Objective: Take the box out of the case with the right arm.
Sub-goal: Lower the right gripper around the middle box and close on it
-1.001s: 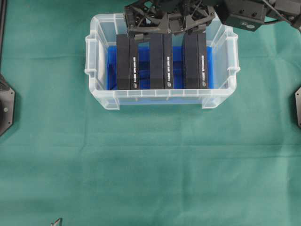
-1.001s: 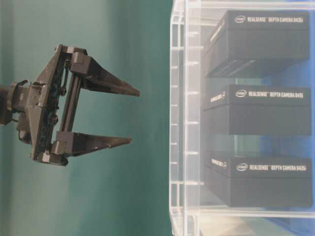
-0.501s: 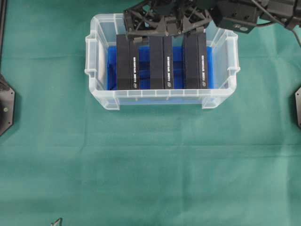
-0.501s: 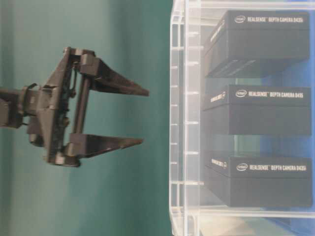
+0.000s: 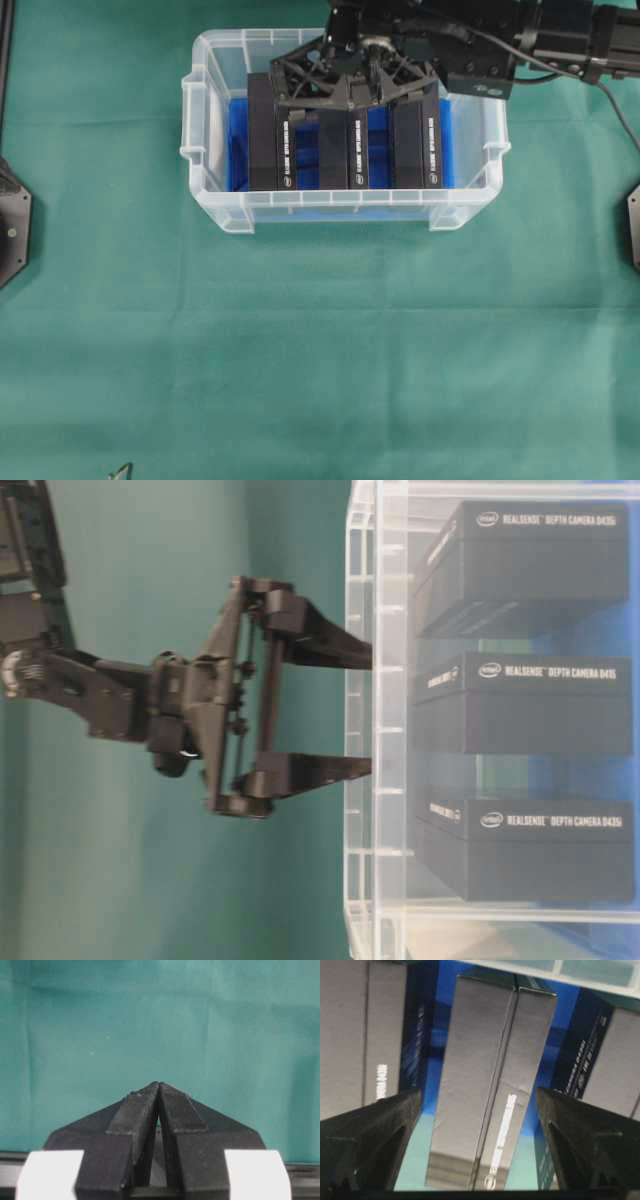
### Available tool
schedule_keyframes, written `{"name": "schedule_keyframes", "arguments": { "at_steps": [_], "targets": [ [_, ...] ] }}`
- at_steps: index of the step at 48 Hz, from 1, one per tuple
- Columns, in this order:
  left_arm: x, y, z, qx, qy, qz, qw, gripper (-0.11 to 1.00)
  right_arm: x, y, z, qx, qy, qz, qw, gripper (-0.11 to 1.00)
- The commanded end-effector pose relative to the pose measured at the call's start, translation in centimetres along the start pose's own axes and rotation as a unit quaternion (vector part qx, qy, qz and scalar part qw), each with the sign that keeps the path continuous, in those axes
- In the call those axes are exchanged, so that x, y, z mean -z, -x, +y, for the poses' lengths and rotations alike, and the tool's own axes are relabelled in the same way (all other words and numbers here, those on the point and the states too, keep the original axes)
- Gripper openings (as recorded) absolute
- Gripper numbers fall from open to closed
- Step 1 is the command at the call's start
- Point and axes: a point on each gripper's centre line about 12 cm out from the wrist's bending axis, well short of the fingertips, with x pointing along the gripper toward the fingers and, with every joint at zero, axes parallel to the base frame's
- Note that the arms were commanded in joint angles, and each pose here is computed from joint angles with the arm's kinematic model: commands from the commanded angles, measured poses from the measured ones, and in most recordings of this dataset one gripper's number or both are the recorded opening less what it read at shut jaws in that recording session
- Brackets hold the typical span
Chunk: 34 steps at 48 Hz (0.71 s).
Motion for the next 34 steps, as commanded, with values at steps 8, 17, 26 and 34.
{"name": "schedule_keyframes", "arguments": {
  "at_steps": [8,17,26,34],
  "targets": [
    [-0.8,0.5,-0.1,0.001,0.001,-0.012,0.9999,0.00,0.4,-1.0,0.1,-0.016,-0.001,0.004,0.9999,0.93],
    [-0.8,0.5,-0.1,0.001,0.002,-0.012,0.9999,0.00,1.1,-2.7,0.0,-0.012,-0.006,0.023,0.9996,0.93],
    [-0.8,0.5,-0.1,0.001,0.002,-0.011,0.9999,0.00,1.5,-3.7,0.0,-0.014,-0.008,0.031,0.9994,0.93],
    [-0.8,0.5,-0.1,0.001,0.002,-0.011,0.9999,0.00,1.7,-4.1,0.0,-0.012,-0.007,0.033,0.9994,0.92]
  ]
}}
